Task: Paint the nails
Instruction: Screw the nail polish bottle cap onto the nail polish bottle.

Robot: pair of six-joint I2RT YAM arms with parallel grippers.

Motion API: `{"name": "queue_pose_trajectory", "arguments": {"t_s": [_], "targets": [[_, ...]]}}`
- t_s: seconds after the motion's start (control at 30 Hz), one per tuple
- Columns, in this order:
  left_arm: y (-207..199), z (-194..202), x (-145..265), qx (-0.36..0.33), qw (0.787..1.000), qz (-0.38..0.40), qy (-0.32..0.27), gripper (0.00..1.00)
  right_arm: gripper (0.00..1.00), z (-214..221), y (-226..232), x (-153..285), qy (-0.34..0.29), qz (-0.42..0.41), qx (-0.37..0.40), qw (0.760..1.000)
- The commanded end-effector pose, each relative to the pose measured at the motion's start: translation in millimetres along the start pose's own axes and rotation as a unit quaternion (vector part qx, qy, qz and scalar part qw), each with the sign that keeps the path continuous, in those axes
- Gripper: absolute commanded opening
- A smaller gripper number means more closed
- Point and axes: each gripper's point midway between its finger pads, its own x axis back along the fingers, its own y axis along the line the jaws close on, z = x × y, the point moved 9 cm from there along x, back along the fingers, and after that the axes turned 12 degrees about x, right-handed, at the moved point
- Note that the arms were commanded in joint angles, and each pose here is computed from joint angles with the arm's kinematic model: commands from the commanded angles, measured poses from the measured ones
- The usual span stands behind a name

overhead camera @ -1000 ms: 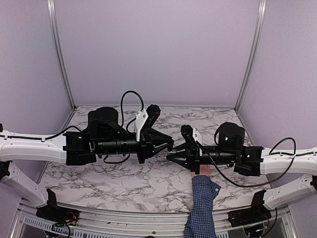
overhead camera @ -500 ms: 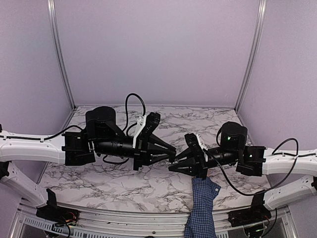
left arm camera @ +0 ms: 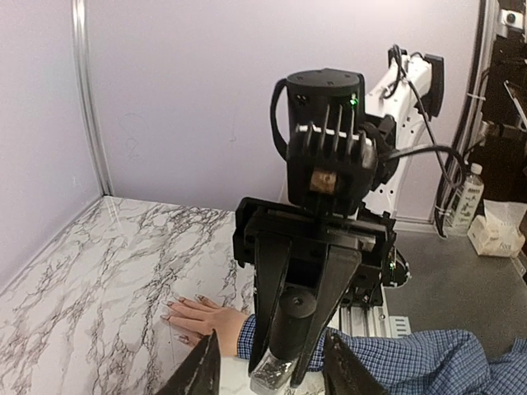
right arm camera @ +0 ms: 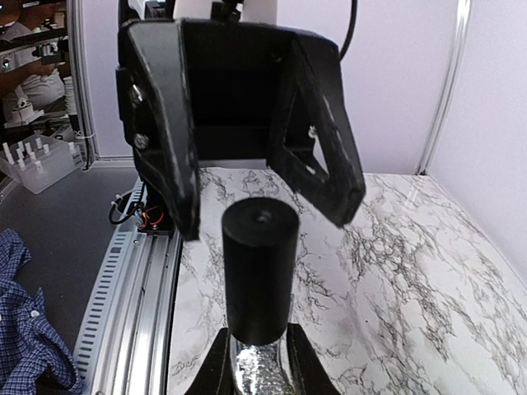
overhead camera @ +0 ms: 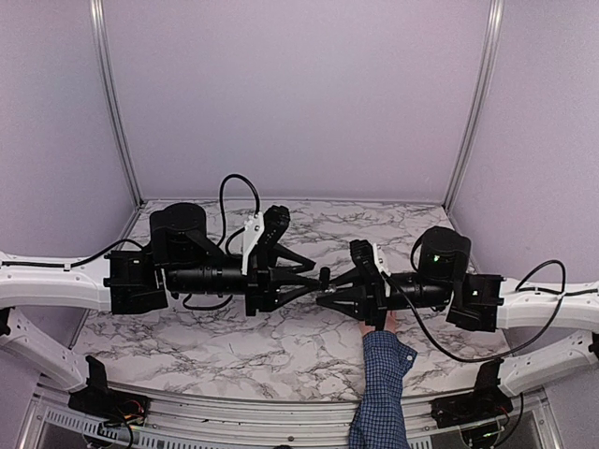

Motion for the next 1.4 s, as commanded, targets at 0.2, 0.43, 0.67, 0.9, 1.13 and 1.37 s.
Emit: {"name": "queue_pose_trajectory", "arguments": {"t_s": [0.2, 0.43, 0.67, 0.9, 1.13, 1.37], "targets": [[19.1, -18.1, 7.3, 0.045, 0.989, -0.128, -0.053, 0.47, 0.0, -0.7, -31.4, -9.1, 0.033, 0.142, -0.045, 0.988], [32.5, -13.6, -10.3, 0.09, 0.979, -0.172, -0.068, 0.47, 0.0, 8.2, -37.9, -8.5, 0.039, 0.198, -0.078, 0.976], [38.4, -12.8, -24.2, 0.103, 0.975, -0.183, -0.073, 0.45, 0.0, 12.9, -39.4, -11.1, 0.052, 0.211, -0.086, 0.972], [41.7, -13.4, -34.2, 0.105, 0.974, -0.187, -0.076, 0.38, 0.0, 13.9, -38.7, -13.7, 0.055, 0.209, -0.085, 0.973], [42.6, -8.9, -38.7, 0.102, 0.976, -0.182, -0.066, 0.22, 0.0, 10.3, -38.4, -12.8, 0.05, 0.204, -0.079, 0.974], [35.0, -0.1, -34.8, 0.087, 0.986, -0.139, -0.042, 0.06, 0.0, -1.5, -35.0, -10.0, 0.031, 0.178, -0.066, 0.981]]}}
